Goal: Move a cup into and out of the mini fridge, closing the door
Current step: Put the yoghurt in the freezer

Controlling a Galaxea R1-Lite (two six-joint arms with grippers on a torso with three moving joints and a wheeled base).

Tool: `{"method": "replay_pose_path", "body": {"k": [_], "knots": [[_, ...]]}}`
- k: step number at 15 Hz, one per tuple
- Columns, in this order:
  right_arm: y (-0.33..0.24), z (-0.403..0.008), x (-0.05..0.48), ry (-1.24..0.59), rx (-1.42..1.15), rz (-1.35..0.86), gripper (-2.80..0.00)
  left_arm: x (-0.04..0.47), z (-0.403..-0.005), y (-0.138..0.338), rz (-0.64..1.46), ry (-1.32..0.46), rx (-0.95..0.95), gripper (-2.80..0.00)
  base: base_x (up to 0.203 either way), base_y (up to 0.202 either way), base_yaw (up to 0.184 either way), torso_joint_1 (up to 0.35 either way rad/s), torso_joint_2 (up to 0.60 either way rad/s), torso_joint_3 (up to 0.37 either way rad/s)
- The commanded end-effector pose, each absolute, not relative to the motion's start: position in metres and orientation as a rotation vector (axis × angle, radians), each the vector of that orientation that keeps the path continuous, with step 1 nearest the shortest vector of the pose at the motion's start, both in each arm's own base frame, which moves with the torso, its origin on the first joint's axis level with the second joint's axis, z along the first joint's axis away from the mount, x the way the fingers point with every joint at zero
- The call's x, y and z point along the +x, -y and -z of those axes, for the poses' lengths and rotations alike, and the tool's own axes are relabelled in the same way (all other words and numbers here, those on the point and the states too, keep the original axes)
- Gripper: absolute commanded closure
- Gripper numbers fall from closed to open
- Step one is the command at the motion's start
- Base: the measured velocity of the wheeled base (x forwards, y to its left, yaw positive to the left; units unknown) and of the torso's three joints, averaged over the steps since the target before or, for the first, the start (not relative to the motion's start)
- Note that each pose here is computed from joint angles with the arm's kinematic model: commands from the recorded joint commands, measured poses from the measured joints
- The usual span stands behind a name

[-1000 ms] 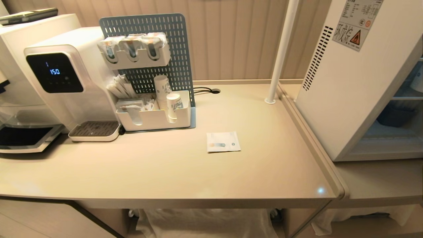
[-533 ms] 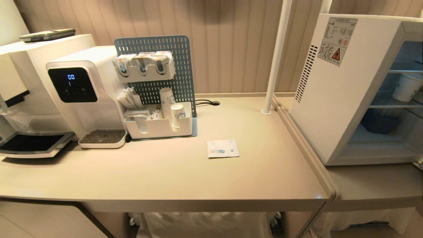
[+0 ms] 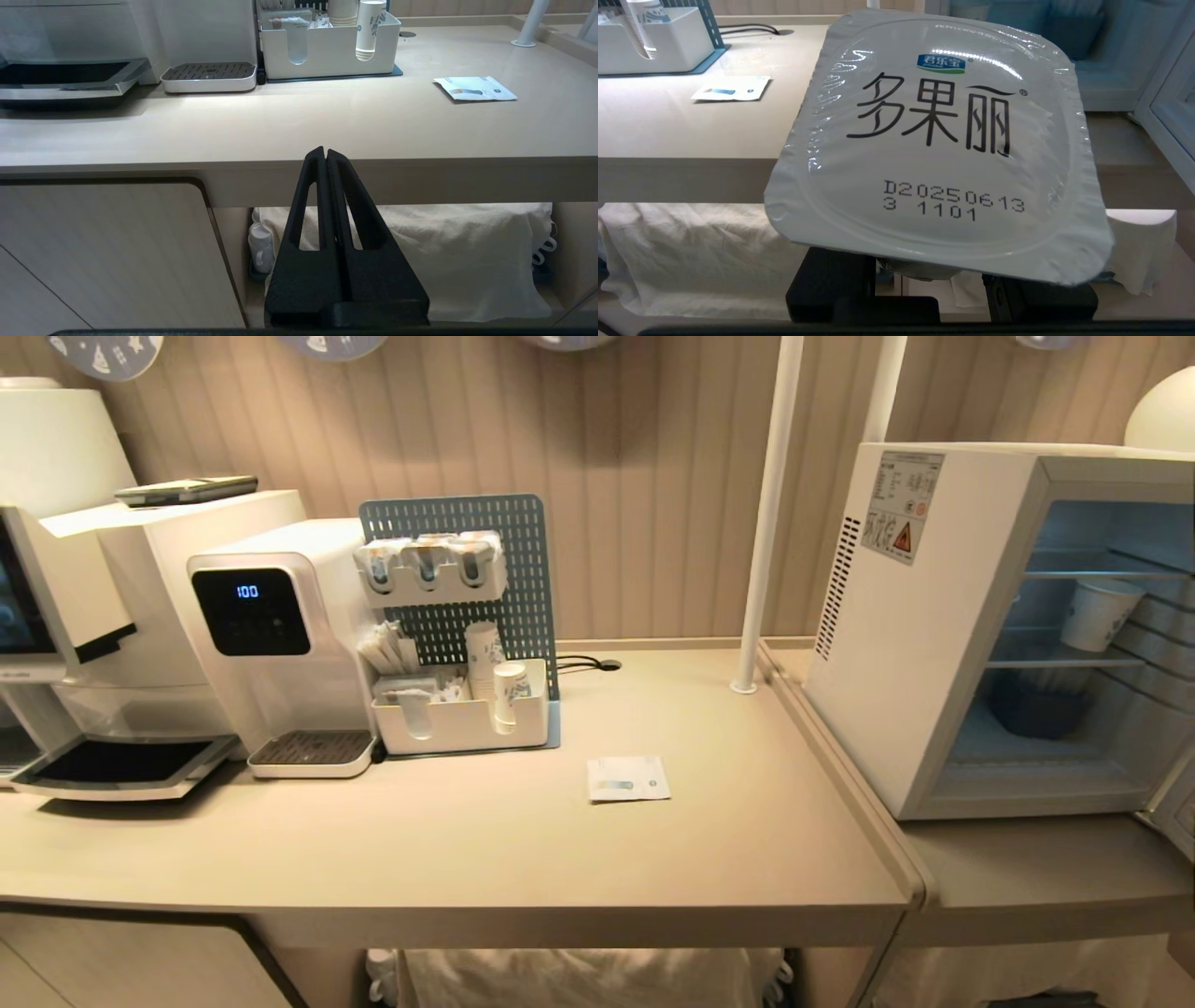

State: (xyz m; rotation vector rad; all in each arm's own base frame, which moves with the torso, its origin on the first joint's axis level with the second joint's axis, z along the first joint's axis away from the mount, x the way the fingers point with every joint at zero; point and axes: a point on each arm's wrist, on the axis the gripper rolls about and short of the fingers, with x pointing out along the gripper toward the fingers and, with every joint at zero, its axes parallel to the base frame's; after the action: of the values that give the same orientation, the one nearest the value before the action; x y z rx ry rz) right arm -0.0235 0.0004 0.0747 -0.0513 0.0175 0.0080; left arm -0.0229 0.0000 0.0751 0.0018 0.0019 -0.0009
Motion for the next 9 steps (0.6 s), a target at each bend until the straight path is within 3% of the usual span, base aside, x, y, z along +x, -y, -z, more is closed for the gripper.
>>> {"method": "replay_pose_path", "body": {"k": [1,9], "knots": [[-0.0004,-0.0749,-0.0235,-0.017,-0.052,-0.008,0.00,-0.0228,-0.0752,0.0000,0.002,-0.003,0.002,0.00,0.000,0.000,0.000,0.007,0.00,0.144],[-0.0004,-0.0745,-0.0234,-0.018,-0.049,-0.008,0.00,-0.0228,-0.0752,0.0000,0.002,-0.003,0.002,0.00,0.000,0.000,0.000,0.001,0.00,0.020]]}}
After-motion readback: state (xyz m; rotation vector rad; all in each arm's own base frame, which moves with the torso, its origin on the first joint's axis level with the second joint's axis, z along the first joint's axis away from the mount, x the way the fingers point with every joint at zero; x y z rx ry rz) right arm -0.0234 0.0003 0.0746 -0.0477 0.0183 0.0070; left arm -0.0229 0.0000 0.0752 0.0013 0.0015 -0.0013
